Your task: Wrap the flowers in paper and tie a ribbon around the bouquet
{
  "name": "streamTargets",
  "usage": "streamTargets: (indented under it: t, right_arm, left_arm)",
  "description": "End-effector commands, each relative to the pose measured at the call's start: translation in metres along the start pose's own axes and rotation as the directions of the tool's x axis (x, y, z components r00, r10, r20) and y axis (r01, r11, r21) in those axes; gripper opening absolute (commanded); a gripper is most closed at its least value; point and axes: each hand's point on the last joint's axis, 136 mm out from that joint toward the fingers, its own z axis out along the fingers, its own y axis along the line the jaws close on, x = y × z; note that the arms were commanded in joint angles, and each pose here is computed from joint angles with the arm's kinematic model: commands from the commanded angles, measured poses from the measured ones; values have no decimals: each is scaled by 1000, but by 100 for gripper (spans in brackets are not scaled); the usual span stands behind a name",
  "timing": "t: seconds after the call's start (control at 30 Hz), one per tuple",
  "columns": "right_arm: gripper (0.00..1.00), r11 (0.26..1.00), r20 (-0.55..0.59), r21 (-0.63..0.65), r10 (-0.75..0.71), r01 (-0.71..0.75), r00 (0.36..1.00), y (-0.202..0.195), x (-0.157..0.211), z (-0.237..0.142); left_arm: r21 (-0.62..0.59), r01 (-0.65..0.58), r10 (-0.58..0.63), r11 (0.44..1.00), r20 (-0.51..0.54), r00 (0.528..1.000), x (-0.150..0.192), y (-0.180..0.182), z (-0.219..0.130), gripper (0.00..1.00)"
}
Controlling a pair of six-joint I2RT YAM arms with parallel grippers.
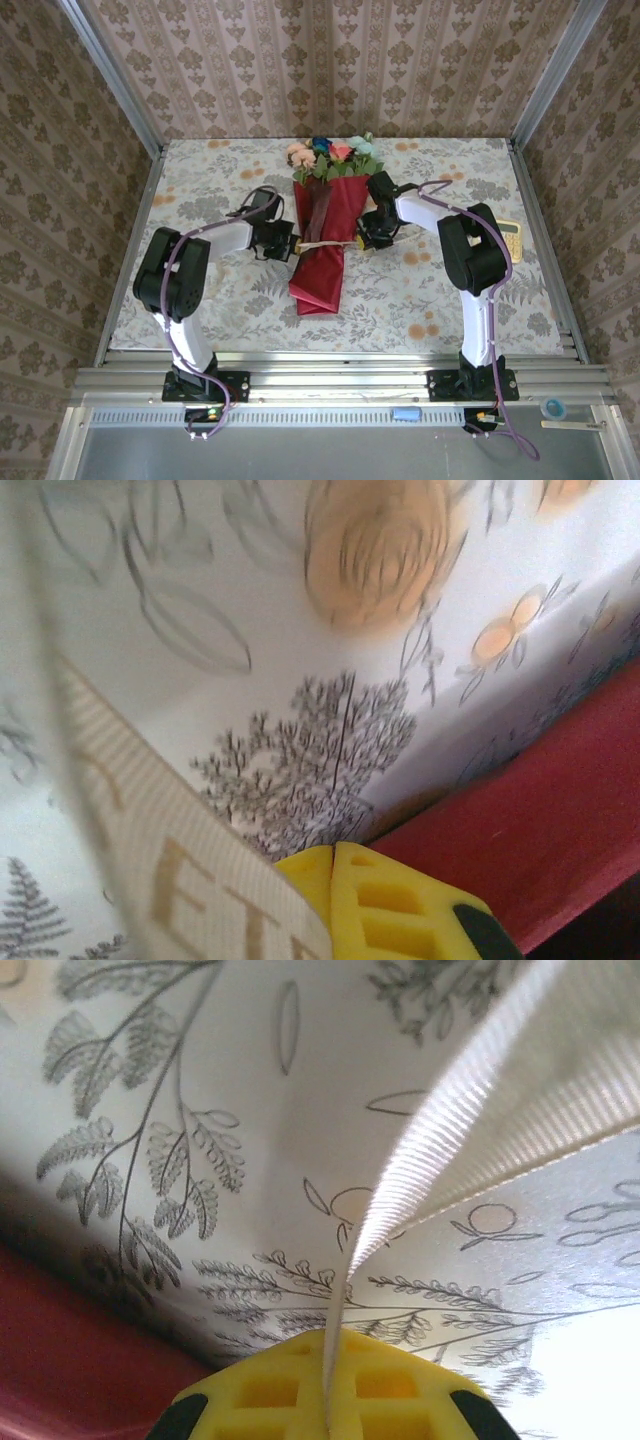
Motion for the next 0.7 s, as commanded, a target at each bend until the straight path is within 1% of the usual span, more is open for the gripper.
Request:
streamTargets:
  t: [0.0,0.07,0.13,0.23,0.33,0.5,0.67]
  right_arm:
    - [0,958,45,79,-278,274,959,-9,-9,-24]
    - [0,919,47,94,-389,383,920,-11,-10,-29]
    - [0,863,70,116,-502,493,862,-13,-15,-38]
    - [0,774,74,173,-627,609,776,-17,-22,-51]
    - [0,675,38,234,-725,699,688,-23,-26,-59]
    - [0,523,-58,301,-825,798,562,-41,-28,-62]
    - [0,430,-91,380,-863,819,496,-60,-37,-71]
  left_arm:
    - [26,-38,37,999,8,999,-10,-9,-10,0]
    - [34,-44,44,998,12,999,-16,-12,-12,0]
    - [44,-43,43,998,15,999,-21,-14,-14,0]
    - [57,-32,31,998,16,999,-29,-16,-15,0]
    - [74,-20,18,997,28,999,-39,-19,-18,0]
    - [118,-7,2,993,47,999,-58,-31,-24,0]
    - [162,38,-49,986,63,997,-79,-38,-32,0]
